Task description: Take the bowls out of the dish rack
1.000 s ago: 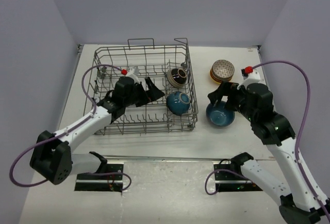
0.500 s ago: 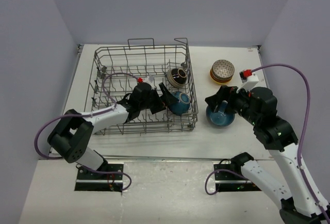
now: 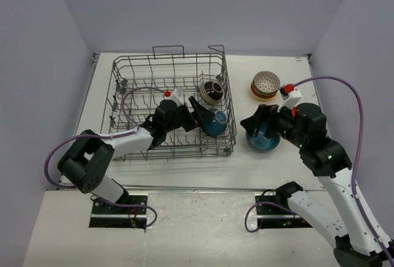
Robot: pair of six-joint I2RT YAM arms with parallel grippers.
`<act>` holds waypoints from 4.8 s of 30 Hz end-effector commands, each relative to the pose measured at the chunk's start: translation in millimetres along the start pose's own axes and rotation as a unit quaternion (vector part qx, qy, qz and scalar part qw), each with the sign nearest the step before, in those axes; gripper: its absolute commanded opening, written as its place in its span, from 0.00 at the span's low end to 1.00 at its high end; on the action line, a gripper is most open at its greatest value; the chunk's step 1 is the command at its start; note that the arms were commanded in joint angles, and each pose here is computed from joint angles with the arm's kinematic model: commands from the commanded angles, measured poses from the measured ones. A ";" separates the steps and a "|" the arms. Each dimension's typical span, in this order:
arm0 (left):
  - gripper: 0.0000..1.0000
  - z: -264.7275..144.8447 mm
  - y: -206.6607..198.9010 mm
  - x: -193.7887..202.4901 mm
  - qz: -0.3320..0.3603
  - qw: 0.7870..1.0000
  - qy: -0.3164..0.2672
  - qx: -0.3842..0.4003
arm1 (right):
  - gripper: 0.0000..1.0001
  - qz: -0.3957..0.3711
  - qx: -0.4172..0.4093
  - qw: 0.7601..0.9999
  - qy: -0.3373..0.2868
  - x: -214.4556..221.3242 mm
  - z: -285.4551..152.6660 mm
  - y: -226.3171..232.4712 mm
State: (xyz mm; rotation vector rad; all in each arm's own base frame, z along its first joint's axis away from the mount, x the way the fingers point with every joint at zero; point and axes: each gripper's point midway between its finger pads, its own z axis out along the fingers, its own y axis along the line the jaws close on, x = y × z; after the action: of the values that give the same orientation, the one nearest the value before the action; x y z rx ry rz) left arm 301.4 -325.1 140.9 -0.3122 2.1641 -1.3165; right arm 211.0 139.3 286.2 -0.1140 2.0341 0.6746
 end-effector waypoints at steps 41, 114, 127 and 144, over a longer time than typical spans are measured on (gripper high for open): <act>0.15 14.9 -54.0 2.9 -0.001 0.986 0.018 0.165 | 0.99 -0.006 -0.032 0.999 0.018 2.2 15.9 9.4; 0.00 -88.8 -244.3 53.3 0.798 0.581 0.133 0.090 | 0.30 -0.107 0.084 0.976 0.169 -68.6 24.5 23.9; 0.55 -89.5 -254.3 19.9 0.800 0.596 0.057 0.027 | 0.00 -0.064 0.075 0.995 0.033 -106.8 18.4 32.5; 1.00 -214.3 -262.7 -86.2 0.536 0.798 -0.273 -0.050 | 0.00 0.127 0.238 0.954 -0.132 -74.2 3.6 -102.4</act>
State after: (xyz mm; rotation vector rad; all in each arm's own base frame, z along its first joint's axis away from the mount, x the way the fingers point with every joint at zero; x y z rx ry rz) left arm 209.4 -304.4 431.0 0.9276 1.4495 -0.2678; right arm 273.3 47.3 271.8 0.3701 2.1462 0.2481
